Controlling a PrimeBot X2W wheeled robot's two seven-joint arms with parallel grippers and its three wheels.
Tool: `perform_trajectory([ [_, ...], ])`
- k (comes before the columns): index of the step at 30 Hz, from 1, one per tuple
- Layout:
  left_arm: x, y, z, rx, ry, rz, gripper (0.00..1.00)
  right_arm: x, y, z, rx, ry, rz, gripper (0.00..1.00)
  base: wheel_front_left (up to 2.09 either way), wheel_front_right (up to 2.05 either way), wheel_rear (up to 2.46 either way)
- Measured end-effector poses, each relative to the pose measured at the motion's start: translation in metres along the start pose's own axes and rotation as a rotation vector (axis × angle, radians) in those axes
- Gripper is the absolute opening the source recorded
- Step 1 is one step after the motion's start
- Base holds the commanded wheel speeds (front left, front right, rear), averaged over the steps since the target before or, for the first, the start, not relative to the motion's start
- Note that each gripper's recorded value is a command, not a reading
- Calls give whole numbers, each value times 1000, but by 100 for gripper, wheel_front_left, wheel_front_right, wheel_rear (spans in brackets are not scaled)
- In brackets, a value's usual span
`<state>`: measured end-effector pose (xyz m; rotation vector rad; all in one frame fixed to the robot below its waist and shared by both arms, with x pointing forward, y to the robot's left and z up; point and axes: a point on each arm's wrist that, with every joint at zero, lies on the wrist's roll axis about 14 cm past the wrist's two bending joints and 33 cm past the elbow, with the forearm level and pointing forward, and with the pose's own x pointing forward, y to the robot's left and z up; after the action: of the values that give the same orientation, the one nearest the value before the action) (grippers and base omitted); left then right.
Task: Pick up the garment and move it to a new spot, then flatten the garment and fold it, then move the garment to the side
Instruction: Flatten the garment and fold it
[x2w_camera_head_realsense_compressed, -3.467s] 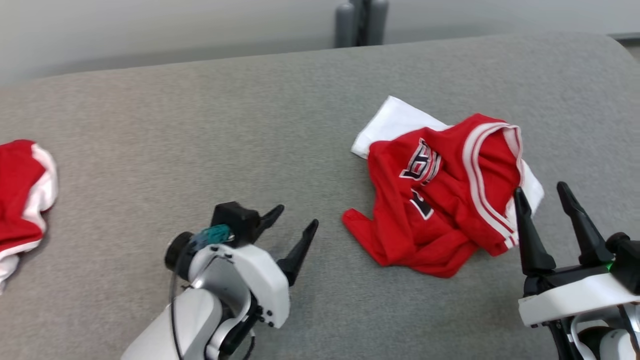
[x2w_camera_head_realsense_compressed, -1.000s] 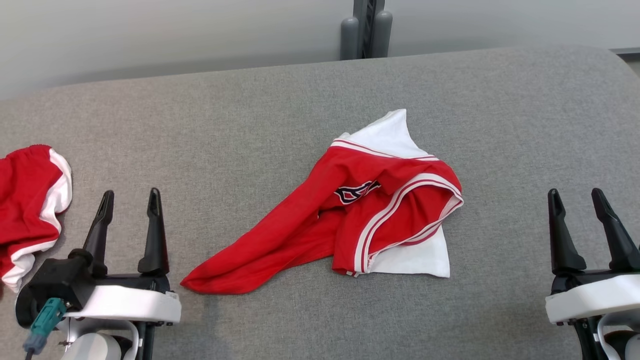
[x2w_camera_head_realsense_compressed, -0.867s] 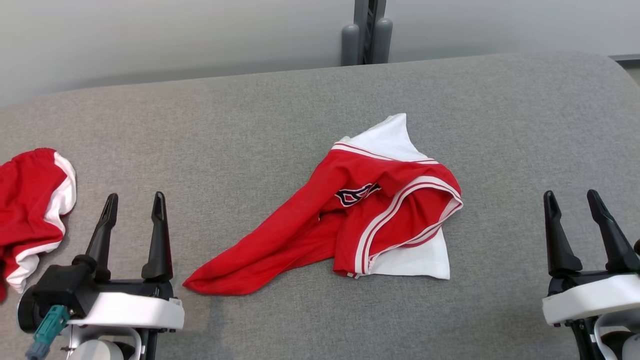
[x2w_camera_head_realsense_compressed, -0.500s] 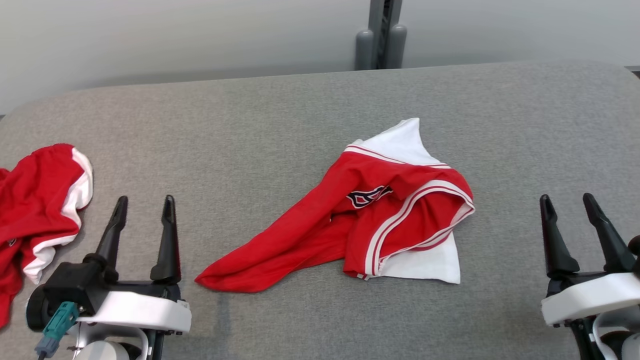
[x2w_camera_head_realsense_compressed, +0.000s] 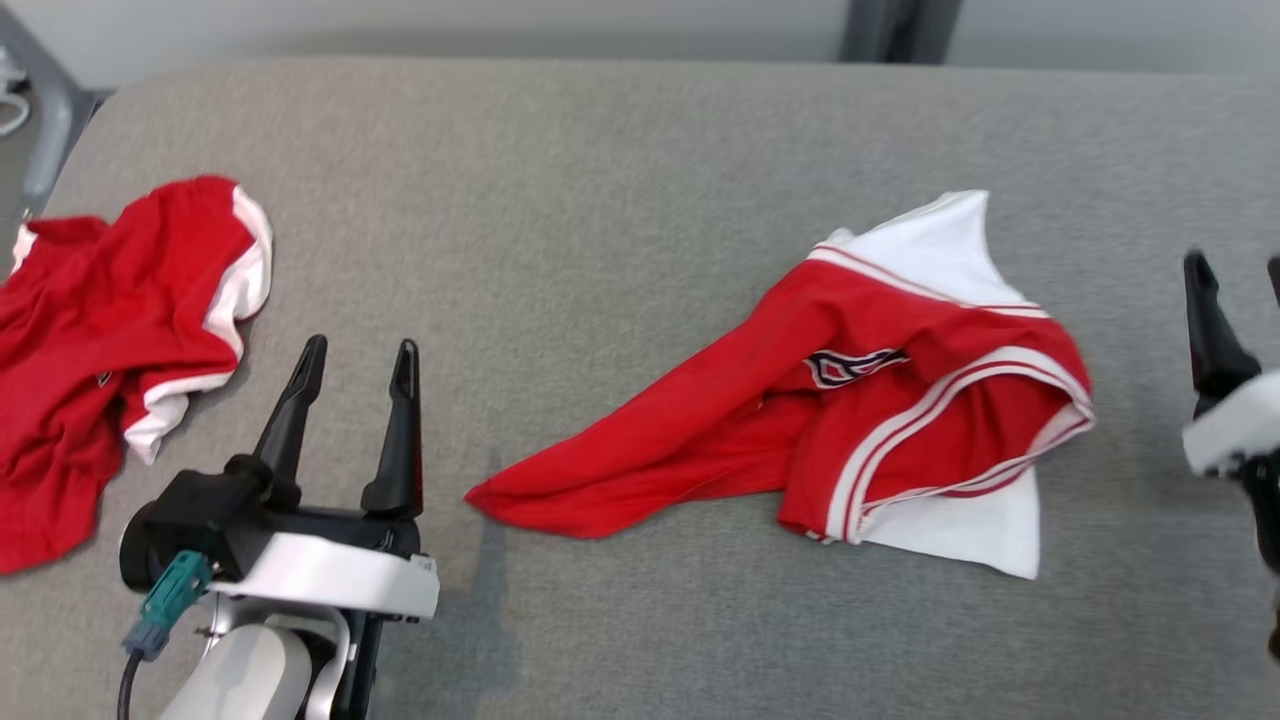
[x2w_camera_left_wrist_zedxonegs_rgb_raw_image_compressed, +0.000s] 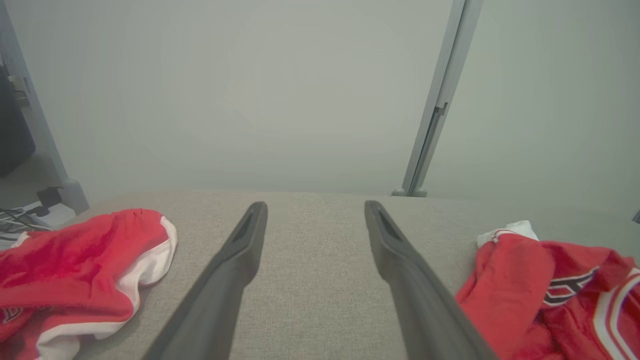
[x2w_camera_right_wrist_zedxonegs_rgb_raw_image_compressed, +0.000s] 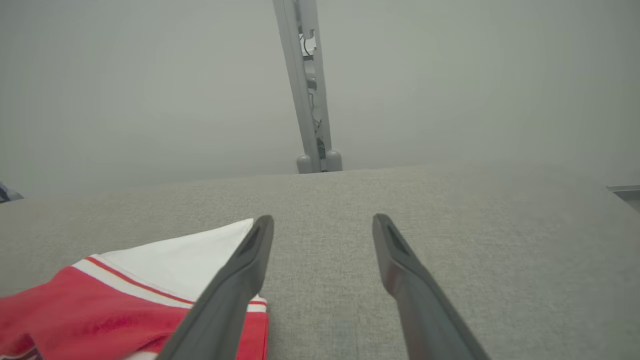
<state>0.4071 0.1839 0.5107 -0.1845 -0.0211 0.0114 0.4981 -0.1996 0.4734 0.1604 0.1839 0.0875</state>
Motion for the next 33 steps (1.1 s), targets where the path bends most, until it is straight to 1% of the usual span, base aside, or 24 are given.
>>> perform_trajectory([
  [4, 7, 7, -10, 3, 18, 15, 100, 41, 26, -12, -41, 78, 100, 100, 0, 0, 0],
  [8, 14, 12, -19, 0, 32, 31, 100, 67, 53, -40, -102, 197, 199, 100, 0, 0, 0],
  [10, 17, 16, -23, 3, 38, 40, 100, 75, 66, -57, -128, 259, 249, 100, 0, 0, 0],
  [14, 18, 20, -31, 4, 56, 52, 100, 79, 83, -88, -156, 374, 318, 100, 0, 0, 0],
  [16, 19, 21, -34, 2, 62, 52, 100, 78, 85, -101, -161, 439, 334, 100, 0, 0, 0],
  [20, 23, 20, -36, -2, 61, 49, 100, 79, 82, -113, -168, 533, 339, 100, 0, 0, 0],
  [21, 24, 19, -36, -3, 59, 45, 100, 79, 81, -114, -154, 550, 338, 90, 0, 0, 0],
  [22, 24, 19, -35, -5, 58, 46, 100, 79, 81, -115, -143, 565, 337, 29, 0, 0, 0],
  [23, 24, 19, -36, -4, 57, 47, 100, 79, 81, -114, -145, 568, 341, 0, 0, 0, 0],
  [25, 25, 19, -35, -5, 54, 46, 100, 78, 81, -112, -135, 569, 345, 0, 0, 0, 0],
  [28, 27, 18, -34, -8, 47, 45, 100, 81, 79, -101, -150, 516, 353, 0, 0, 0, 0],
  [30, 27, 17, -32, -8, 41, 41, 100, 84, 80, -84, -154, 454, 361, 0, 0, 0, 0],
  [33, 27, 15, -31, -11, 35, 34, 100, 91, 83, -49, -188, 339, 381, 0, 0, 0, 0],
])
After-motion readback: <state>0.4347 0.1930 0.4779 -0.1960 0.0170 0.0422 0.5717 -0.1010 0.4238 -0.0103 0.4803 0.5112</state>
